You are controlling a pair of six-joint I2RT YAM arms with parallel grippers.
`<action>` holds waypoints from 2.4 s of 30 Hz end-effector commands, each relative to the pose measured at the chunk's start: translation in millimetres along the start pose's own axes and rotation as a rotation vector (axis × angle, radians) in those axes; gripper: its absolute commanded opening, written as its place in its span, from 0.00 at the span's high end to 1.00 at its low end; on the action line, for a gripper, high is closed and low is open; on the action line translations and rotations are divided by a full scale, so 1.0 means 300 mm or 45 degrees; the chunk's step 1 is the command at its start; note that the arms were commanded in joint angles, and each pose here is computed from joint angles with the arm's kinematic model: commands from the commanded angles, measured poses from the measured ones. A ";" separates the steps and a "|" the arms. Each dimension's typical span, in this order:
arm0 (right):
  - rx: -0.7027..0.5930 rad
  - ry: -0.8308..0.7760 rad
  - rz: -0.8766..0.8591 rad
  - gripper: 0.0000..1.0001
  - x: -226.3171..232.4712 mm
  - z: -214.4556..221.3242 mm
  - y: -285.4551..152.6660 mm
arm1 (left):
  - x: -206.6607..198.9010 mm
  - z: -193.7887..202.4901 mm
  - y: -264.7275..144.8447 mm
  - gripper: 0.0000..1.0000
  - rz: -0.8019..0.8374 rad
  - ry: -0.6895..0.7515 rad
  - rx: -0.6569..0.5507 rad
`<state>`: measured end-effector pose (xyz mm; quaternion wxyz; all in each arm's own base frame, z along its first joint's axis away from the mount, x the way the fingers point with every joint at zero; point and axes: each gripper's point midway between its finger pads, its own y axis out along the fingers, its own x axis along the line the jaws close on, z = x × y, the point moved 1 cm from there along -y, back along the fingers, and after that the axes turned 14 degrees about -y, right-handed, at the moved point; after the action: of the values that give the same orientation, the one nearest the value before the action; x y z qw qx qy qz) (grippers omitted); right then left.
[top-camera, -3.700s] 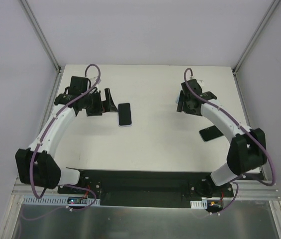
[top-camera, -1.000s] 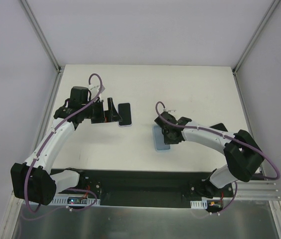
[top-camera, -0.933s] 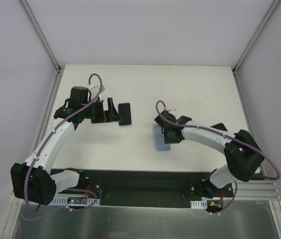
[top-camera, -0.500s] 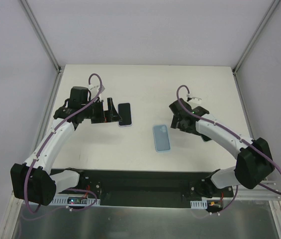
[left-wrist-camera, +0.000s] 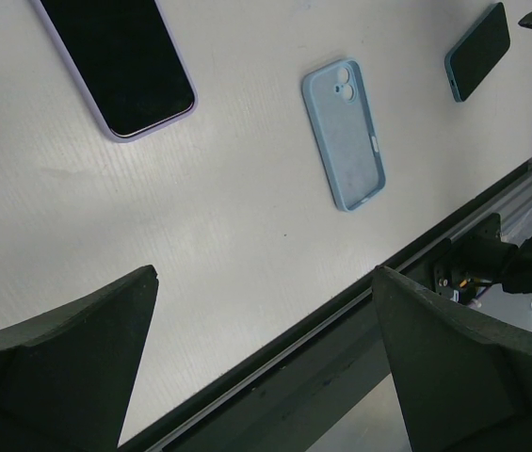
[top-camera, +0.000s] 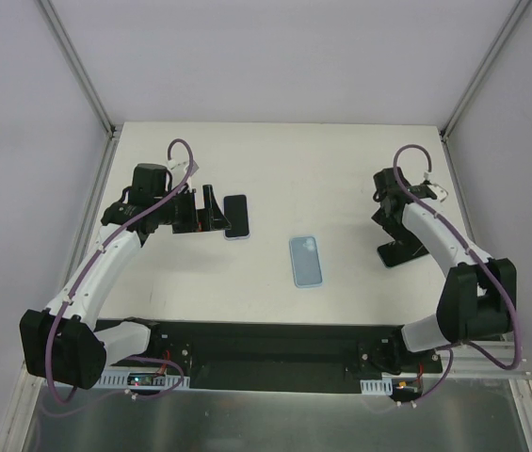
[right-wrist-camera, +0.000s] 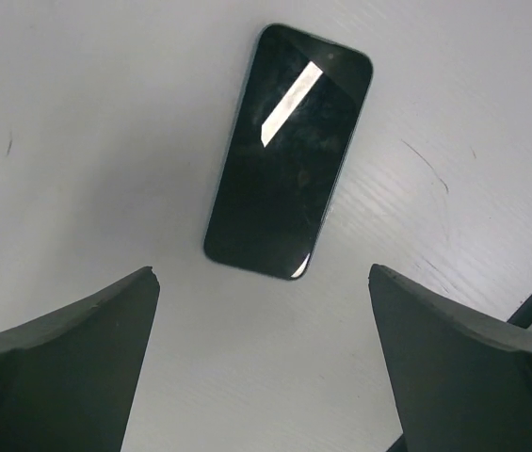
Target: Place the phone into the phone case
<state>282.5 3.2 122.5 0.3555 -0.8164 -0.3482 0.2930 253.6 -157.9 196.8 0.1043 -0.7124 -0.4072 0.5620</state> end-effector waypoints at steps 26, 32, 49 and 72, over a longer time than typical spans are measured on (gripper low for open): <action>0.408 0.599 0.045 0.11 -0.008 0.124 0.359 | -0.017 -0.002 -0.009 0.05 0.017 0.044 -0.017; 0.438 0.593 0.062 0.24 -0.010 0.108 0.365 | -0.015 -0.003 0.000 0.05 0.015 0.035 -0.004; 0.476 0.214 -0.305 0.43 0.135 0.082 0.361 | -0.003 -0.006 0.008 0.05 -0.003 0.031 -0.005; 0.287 -0.548 -0.927 0.54 0.386 0.168 0.011 | 0.016 -0.009 0.015 0.04 -0.037 0.017 -0.012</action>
<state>313.5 85.5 35.6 0.4606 -0.5547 -0.5831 0.3743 257.3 -155.3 190.6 0.1095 -0.7042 -0.4186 0.5629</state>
